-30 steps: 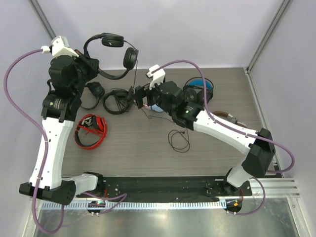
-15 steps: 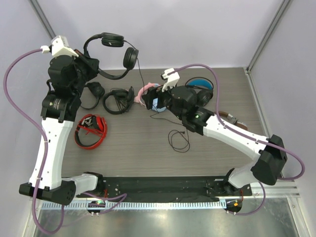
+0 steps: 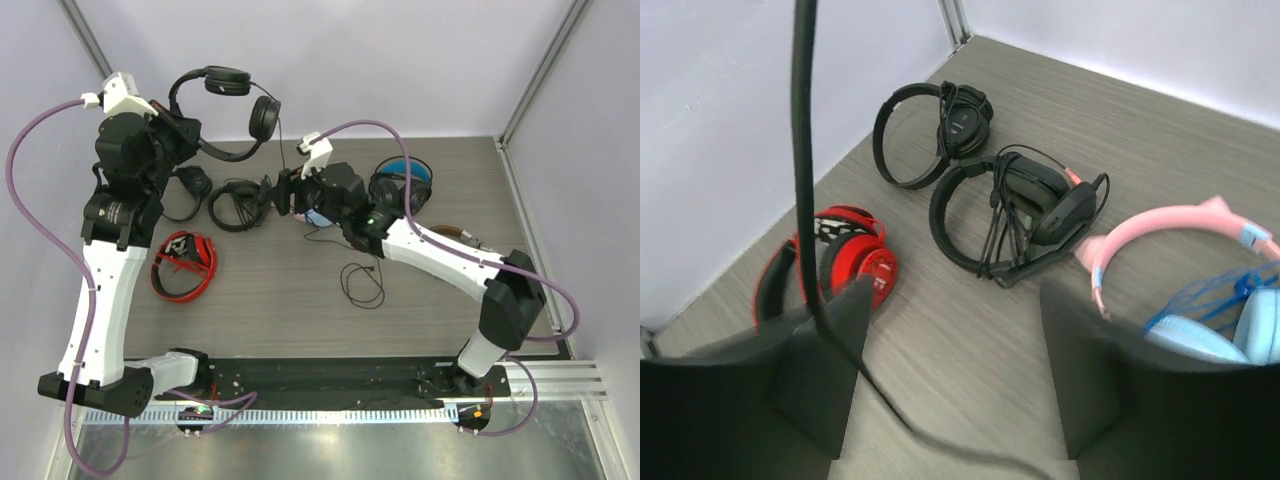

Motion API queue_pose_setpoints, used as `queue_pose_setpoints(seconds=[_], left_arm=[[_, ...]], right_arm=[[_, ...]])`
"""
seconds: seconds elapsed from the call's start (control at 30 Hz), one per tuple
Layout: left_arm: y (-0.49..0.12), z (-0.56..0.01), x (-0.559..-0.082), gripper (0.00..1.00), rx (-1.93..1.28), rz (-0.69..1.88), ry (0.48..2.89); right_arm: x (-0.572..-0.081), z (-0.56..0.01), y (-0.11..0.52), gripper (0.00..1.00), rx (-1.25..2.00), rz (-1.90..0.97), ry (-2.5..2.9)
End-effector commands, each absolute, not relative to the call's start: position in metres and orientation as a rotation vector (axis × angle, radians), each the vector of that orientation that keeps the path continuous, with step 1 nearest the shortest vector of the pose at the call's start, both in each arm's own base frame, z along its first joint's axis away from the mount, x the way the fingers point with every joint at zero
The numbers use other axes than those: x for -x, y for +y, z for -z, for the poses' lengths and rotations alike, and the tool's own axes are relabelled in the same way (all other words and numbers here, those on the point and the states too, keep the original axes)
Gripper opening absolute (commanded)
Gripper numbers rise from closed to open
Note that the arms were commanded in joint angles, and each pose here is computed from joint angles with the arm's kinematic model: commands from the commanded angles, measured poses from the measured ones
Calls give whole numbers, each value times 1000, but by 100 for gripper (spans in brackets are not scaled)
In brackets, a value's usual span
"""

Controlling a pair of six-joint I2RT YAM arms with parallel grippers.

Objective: Wrap the headphones
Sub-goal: Wrap the headphone cable with the right arm

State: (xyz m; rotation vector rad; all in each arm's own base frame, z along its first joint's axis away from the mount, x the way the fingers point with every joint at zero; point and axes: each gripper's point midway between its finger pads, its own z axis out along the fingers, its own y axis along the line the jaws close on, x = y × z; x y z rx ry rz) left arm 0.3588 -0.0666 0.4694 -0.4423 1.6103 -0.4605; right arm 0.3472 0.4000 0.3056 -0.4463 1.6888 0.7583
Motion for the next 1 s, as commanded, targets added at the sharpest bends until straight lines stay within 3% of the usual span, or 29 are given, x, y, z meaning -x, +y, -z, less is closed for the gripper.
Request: queue_pose_setpoints(seconds=[0.0, 0.07, 0.1, 0.5, 0.97], left_arm=[[-65, -503, -349, 0, 460, 529, 1500], [-70, -503, -349, 0, 459, 564, 1501], [-72, -503, -349, 0, 465, 585, 1499], [-95, -505, -343, 0, 428, 730, 1524], [-110, -498, -339, 0, 384, 801, 1573]], right_arm=[[-354, -338, 420, 40, 421, -840, 1601], [-360, -337, 423, 11, 400, -834, 1606], [-364, -331, 426, 1, 394, -822, 1615], [-405, -309, 420, 1, 373, -727, 1647], [-467, -323, 406, 1, 348, -685, 1667]])
